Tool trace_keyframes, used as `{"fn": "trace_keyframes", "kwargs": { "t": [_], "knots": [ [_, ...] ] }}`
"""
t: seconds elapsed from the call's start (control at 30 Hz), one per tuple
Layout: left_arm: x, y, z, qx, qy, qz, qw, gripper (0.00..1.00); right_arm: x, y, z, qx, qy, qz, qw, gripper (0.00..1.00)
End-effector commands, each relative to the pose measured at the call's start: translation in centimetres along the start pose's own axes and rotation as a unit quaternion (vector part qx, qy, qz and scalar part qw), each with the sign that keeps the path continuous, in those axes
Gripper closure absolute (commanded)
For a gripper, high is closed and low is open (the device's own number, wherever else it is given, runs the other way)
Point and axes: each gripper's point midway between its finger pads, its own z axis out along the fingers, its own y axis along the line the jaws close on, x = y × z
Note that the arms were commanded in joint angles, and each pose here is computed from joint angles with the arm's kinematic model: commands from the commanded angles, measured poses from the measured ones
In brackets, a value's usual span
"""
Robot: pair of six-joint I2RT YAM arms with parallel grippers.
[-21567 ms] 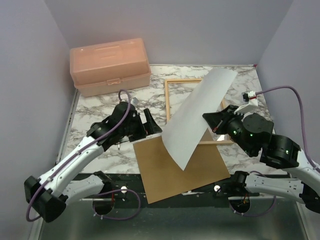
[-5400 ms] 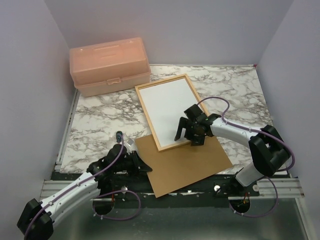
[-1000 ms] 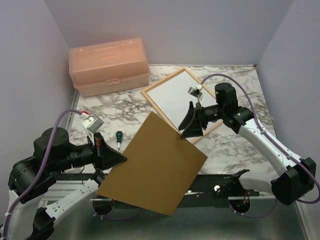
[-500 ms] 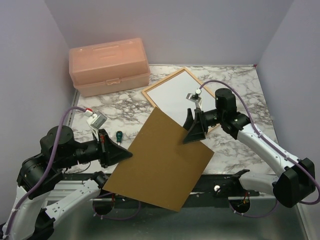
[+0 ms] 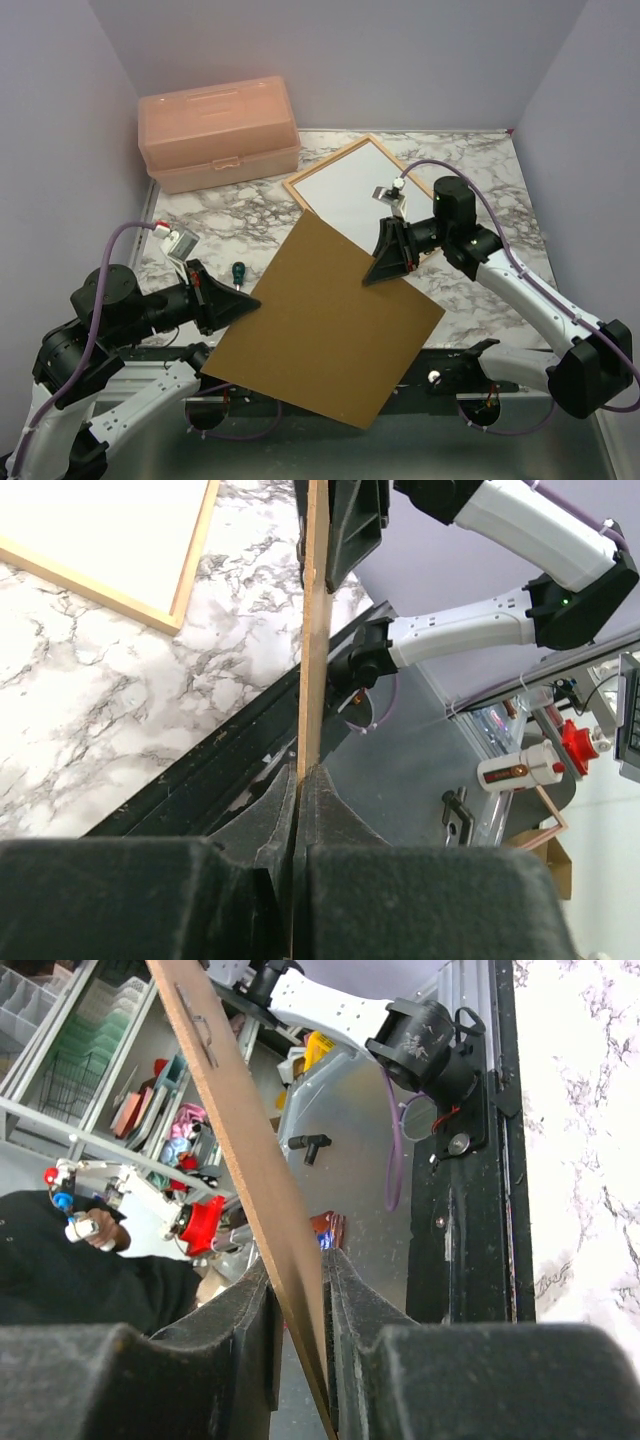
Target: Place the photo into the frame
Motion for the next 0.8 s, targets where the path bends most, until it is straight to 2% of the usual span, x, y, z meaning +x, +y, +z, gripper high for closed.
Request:
{"fn": "trace_keyframes", "kwargs": {
  "t": [0.0,0.07,0.13,0.2,0.33,0.4,0.47,0.6,0.77],
  "knots": [
    [-1.9,-0.5,0.1,0.008,-0.052,-0.008,0.999,0.96,-0.2,1.1,0.0,-0.012,0.004,-0.012,1.0,0.81],
    [-1.7,-0.3,0.2,0.005,-0.051,-0.01,0.999,0.96,-0.2,1.2,0.0,-0.013,0.004,-0.016,1.0,0.88],
    [-1.7,-0.1,0.2,0.001,-0.052,-0.012,0.999,0.9,-0.2,1.3,-0.1,-0.011,0.002,-0.018,1.0,0.98],
    [-1.7,0.2,0.3,-0.003,-0.056,-0.016,0.998,0.77,-0.2,1.3,0.0,-0.008,0.0,-0.017,1.0,0.99],
    [-1.5,0.9,0.6,-0.015,-0.057,-0.025,0.998,0.31,-0.6,1.3,0.0,0.004,-0.01,-0.021,1.0,0.99],
    [-1.3,1.5,1.0,-0.026,-0.052,-0.033,0.998,0.16,-1.3,1.2,-0.1,0.024,-0.026,-0.027,0.999,0.99],
    [-0.9,2.5,1.5,-0.047,-0.045,-0.043,0.997,0.11,-2.1,0.8,-0.2,0.054,-0.047,-0.033,0.997,0.99],
    [0.1,4.8,2.6,-0.1,-0.019,-0.06,0.993,0.07,-3.1,-2.0,-1.0,0.158,-0.08,-0.028,0.984,0.99],
    [1.0,8.0,3.3,-0.179,0.001,-0.081,0.981,0.05,-4.1,-5.3,-2.3,0.252,-0.114,0.002,0.961,0.99]
  ]
}}
